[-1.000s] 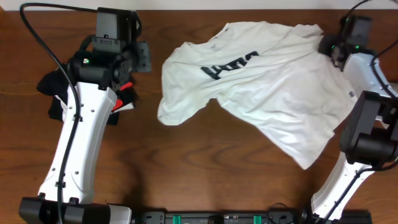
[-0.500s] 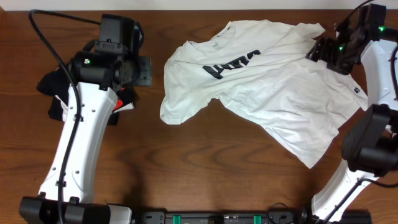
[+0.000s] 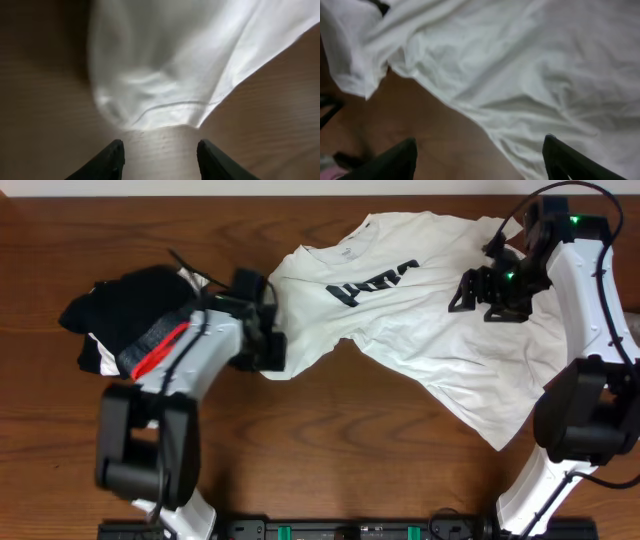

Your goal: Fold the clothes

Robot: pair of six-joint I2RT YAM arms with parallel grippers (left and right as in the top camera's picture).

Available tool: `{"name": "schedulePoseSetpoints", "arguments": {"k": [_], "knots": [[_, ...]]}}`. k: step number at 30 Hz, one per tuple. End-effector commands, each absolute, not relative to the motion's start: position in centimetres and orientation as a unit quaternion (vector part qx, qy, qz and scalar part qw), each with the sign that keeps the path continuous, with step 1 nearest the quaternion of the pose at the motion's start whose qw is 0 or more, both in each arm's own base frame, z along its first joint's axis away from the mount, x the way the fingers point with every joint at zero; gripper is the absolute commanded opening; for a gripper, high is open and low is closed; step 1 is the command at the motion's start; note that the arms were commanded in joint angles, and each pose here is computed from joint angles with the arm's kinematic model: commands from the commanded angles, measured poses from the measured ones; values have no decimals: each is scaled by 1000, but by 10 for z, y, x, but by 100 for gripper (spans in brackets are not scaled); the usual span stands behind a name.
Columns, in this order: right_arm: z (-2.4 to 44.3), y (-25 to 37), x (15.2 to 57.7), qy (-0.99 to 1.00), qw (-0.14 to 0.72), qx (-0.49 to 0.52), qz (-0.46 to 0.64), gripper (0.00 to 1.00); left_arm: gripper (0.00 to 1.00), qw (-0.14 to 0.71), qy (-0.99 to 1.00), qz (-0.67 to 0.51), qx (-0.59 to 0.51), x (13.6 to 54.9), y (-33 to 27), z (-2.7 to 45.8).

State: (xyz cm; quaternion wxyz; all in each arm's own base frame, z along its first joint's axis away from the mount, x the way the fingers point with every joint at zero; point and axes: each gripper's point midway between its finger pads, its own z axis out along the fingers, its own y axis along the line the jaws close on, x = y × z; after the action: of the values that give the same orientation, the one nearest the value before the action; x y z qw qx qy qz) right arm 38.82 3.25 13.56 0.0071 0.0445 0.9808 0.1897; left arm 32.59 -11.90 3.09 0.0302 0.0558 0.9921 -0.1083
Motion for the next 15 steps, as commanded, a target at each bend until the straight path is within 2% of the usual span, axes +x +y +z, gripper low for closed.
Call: {"name": "schedulePoseSetpoints", "arguments": {"k": [1, 3, 8, 9, 15], "knots": [[165, 47, 377, 982, 29, -3, 186, 79, 50, 24, 993, -98, 64, 328, -124, 14], [165, 50, 364, 986, 8, -13, 165, 79, 49, 29, 994, -80, 65, 333, -120, 4], [157, 68, 335, 990, -49, -52, 123, 79, 11, 39, 997, -5, 61, 344, -95, -14], [155, 71, 332, 990, -56, -60, 113, 79, 7, 42, 997, 13, 60, 346, -89, -15], [118, 70, 306, 992, -105, -64, 0, 80, 6, 63, 997, 47, 9, 362, -64, -7]]}}
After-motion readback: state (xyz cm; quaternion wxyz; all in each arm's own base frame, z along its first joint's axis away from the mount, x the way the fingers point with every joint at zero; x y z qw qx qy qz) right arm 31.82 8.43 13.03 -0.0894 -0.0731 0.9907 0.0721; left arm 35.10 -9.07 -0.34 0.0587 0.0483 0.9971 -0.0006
